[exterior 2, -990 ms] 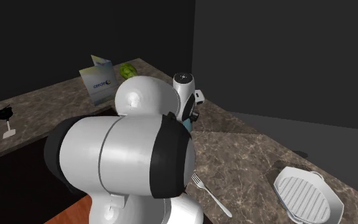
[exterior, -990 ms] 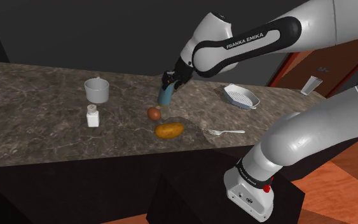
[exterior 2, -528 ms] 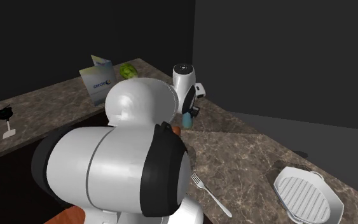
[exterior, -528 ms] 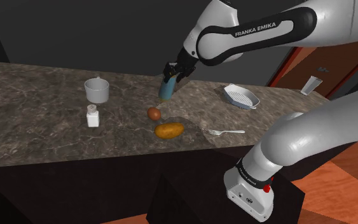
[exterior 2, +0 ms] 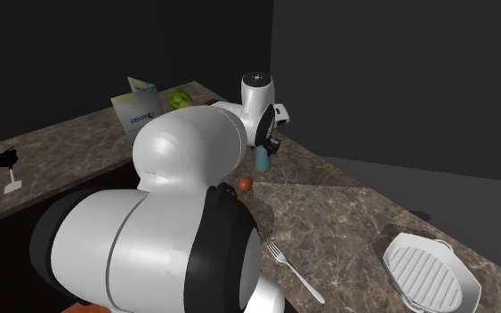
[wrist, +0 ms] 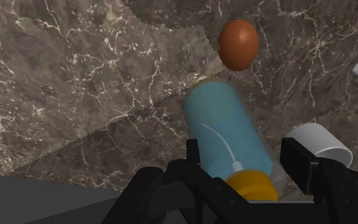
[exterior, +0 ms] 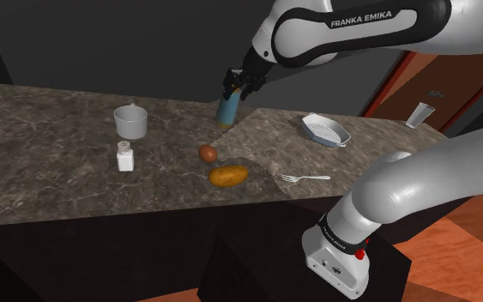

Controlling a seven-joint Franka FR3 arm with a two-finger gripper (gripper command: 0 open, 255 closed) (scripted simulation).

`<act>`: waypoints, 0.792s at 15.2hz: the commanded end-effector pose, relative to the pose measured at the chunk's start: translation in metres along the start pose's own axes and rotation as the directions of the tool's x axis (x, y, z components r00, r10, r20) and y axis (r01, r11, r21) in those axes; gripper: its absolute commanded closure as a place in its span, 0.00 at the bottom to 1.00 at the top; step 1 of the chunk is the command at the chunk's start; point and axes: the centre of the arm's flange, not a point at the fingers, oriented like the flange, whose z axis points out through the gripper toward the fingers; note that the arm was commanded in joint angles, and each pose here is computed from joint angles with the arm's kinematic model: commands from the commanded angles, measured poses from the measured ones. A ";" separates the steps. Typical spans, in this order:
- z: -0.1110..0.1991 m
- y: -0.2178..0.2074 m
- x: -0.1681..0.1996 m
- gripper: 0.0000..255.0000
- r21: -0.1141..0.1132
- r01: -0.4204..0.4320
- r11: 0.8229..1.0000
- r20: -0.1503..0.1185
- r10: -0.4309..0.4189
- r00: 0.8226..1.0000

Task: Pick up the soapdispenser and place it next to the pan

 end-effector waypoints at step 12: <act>-0.063 -0.008 0.022 1.00 0.000 0.000 1.000 0.000 0.000 1.000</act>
